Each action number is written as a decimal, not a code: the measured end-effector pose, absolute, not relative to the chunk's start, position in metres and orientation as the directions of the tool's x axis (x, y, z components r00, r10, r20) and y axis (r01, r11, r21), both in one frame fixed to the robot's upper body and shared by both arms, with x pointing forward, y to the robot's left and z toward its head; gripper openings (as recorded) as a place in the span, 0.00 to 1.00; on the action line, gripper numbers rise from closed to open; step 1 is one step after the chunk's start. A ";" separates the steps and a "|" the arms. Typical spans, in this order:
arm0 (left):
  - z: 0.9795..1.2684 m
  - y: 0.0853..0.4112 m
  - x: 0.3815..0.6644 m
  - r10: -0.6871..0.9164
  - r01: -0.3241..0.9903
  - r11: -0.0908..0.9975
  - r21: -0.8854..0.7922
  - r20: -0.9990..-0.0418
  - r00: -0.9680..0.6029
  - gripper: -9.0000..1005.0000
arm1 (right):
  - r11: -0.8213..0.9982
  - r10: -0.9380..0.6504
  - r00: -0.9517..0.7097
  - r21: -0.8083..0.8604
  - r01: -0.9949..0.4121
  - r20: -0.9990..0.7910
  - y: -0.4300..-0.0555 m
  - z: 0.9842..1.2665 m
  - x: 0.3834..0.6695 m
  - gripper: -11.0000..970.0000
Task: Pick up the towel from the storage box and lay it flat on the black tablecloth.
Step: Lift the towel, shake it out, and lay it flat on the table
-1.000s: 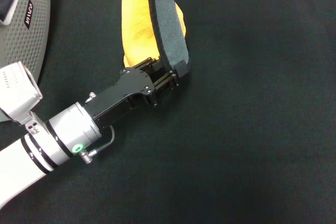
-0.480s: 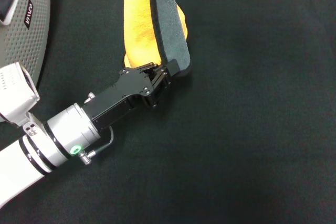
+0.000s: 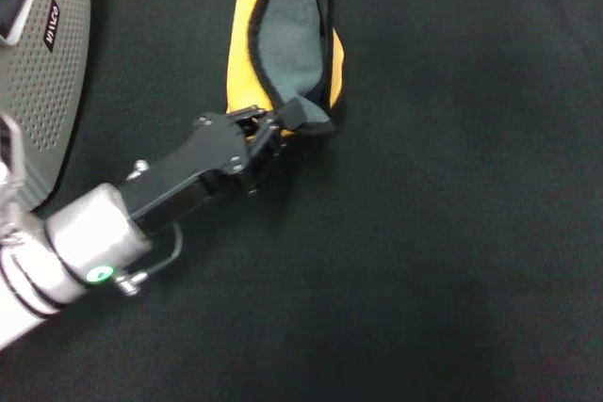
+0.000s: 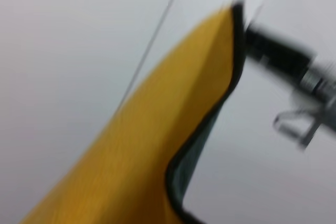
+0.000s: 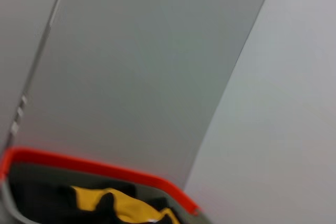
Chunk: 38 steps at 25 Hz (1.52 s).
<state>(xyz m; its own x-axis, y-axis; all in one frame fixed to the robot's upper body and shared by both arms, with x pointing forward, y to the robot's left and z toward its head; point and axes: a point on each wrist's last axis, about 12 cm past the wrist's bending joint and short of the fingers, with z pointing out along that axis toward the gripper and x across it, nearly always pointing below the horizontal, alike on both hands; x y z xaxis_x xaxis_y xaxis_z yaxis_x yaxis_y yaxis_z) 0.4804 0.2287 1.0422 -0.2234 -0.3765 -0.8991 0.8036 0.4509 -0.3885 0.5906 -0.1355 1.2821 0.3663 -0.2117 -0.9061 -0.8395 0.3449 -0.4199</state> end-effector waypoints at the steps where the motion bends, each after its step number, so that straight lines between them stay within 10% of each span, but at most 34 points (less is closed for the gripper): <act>1: 1.046 0.233 0.479 -0.383 0.820 0.431 -0.377 -0.899 -0.213 0.04 | 0.353 -0.200 0.341 -0.392 -0.850 -0.919 -0.144 1.280 0.586 0.02; 21: 1.185 0.329 0.494 -0.069 0.993 -0.060 -0.097 -0.993 -0.101 0.03 | 0.083 0.160 -0.102 0.116 -0.990 -0.982 -0.280 1.215 0.480 0.03; 38: 1.195 0.336 0.495 0.109 0.968 -0.130 -0.216 -0.973 -0.202 0.03 | -0.055 0.316 -0.358 0.359 -0.932 -0.879 -0.298 1.165 0.477 0.03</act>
